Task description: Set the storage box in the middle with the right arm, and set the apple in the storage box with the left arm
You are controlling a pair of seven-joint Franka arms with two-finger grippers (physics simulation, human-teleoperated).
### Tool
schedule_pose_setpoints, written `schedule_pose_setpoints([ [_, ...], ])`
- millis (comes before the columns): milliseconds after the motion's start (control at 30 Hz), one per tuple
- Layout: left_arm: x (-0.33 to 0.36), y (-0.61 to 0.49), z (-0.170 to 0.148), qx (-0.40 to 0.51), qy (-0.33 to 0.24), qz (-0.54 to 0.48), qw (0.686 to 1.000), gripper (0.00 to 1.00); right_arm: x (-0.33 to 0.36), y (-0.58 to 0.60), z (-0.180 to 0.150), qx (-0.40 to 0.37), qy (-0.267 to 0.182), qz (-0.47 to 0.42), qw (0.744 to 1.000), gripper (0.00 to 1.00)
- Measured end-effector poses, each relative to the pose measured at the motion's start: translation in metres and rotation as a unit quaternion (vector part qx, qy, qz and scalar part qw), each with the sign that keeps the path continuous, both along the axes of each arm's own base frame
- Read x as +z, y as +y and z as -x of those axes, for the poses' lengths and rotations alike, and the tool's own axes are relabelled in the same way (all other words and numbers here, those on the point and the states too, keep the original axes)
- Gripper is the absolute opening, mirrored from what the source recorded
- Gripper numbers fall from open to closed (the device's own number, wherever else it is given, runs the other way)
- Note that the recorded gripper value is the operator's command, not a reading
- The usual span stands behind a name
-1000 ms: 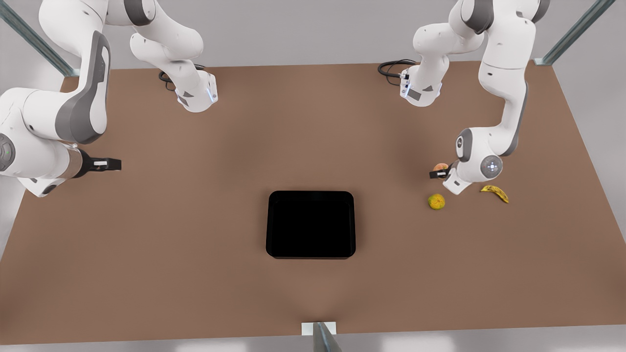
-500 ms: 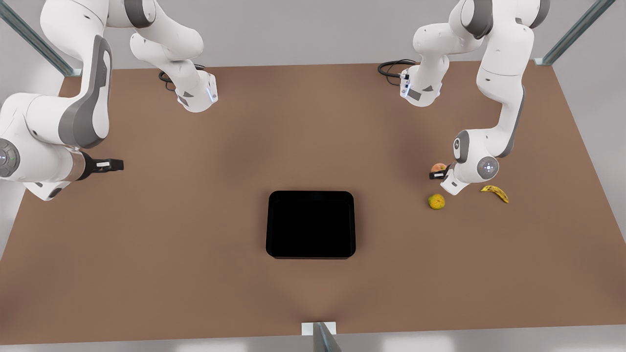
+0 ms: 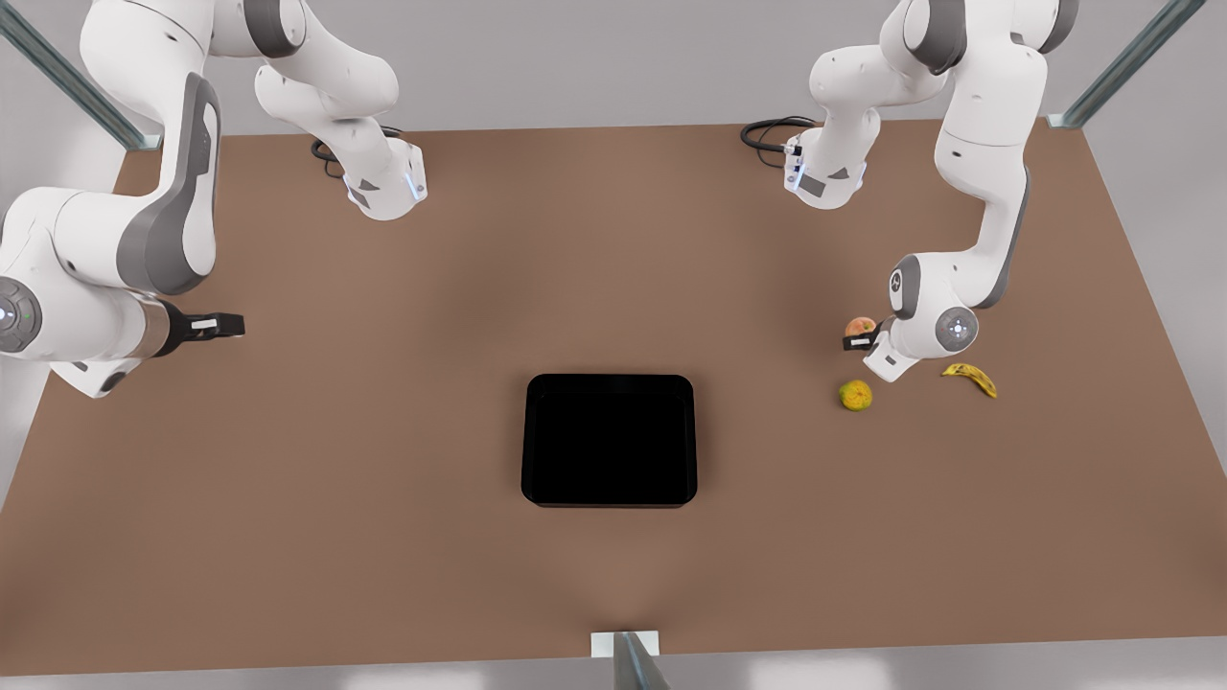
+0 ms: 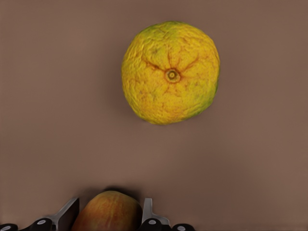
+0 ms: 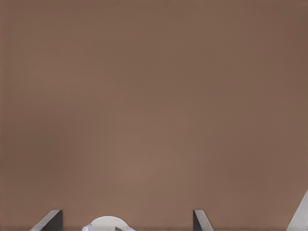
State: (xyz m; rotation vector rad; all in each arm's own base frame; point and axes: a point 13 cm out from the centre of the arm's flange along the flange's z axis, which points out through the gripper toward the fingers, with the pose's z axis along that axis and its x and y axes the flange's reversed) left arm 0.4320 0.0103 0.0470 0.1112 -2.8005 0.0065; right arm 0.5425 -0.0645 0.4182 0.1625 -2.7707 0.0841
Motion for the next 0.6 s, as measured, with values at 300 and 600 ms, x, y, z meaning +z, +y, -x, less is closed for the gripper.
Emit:
schedule_pose_setpoints([
  [300,0.141,-0.081,-0.102,-0.033,-0.079,0.0,0.996,0.63,-0.004,0.0,-0.001,0.003,0.003,-0.002,1.0,1.0],
  [600,0.158,-0.417,-0.179,-0.09,-0.111,0.042,0.989,0.63,-0.006,0.0,-0.002,0.005,0.005,-0.005,1.0,1.0],
])
